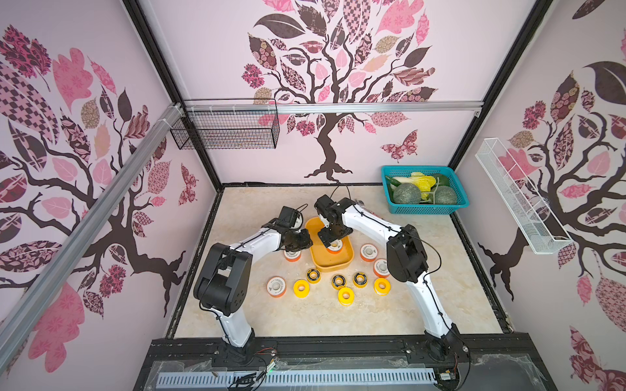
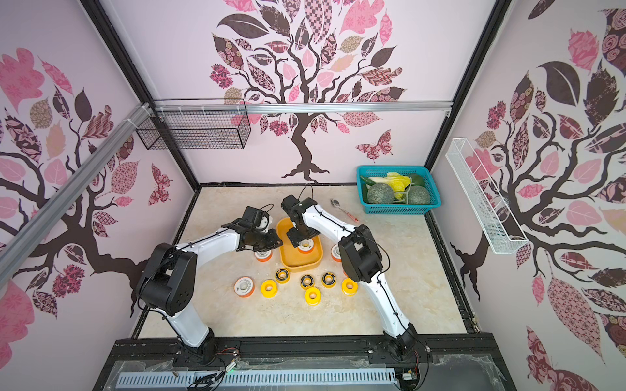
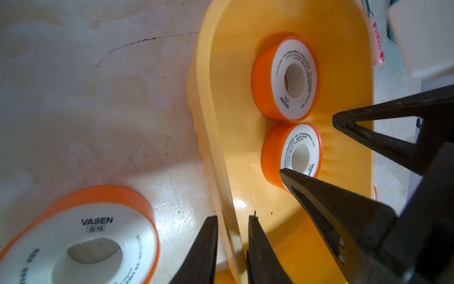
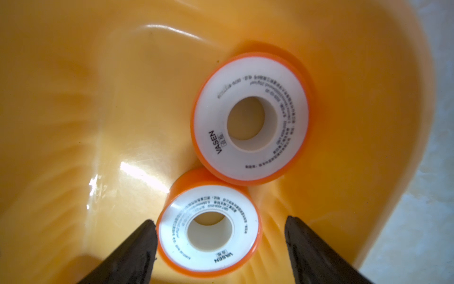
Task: Put the sealing tape into the storage box
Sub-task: Place the sealing tape in the storage box.
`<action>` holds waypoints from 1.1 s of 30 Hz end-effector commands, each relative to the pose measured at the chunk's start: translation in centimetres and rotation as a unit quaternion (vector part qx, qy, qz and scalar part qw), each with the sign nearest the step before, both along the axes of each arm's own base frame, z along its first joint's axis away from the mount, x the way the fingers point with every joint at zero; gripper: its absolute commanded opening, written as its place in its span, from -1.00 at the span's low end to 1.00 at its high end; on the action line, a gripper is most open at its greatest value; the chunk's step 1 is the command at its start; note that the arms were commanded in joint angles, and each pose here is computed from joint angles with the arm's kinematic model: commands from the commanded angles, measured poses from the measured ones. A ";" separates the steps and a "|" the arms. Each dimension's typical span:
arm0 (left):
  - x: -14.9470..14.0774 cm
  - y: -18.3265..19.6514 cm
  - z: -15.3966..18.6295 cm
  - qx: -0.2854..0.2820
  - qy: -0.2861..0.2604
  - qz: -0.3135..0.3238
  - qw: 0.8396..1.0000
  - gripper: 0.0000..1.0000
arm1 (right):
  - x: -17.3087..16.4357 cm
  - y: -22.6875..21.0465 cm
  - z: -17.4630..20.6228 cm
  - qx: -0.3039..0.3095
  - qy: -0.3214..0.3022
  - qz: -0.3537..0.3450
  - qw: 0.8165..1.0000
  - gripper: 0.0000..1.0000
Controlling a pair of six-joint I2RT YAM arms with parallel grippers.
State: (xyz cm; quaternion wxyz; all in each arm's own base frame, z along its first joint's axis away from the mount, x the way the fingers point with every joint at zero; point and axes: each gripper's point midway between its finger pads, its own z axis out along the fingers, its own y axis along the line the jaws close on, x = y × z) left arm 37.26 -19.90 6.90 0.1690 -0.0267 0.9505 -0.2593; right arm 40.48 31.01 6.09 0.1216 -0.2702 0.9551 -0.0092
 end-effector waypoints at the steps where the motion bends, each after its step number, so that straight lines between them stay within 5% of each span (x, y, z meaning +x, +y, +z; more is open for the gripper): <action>1: 0.3 0.3 -0.6 0.011 0.007 0.000 1.000 -0.49 | -0.2 -0.4 -0.1 -0.015 -0.001 0.012 1.000 0.73; 24: 0.2 0.3 -0.7 0.012 0.009 -0.001 1.000 -0.49 | 1.6 -1.4 0.5 -0.060 -0.052 -0.011 0.997 0.74; 33: 0.6 0.0 1.2 0.002 -0.008 -0.003 1.000 -0.45 | 1.3 0.5 5.2 0.041 -0.061 -0.012 0.997 0.76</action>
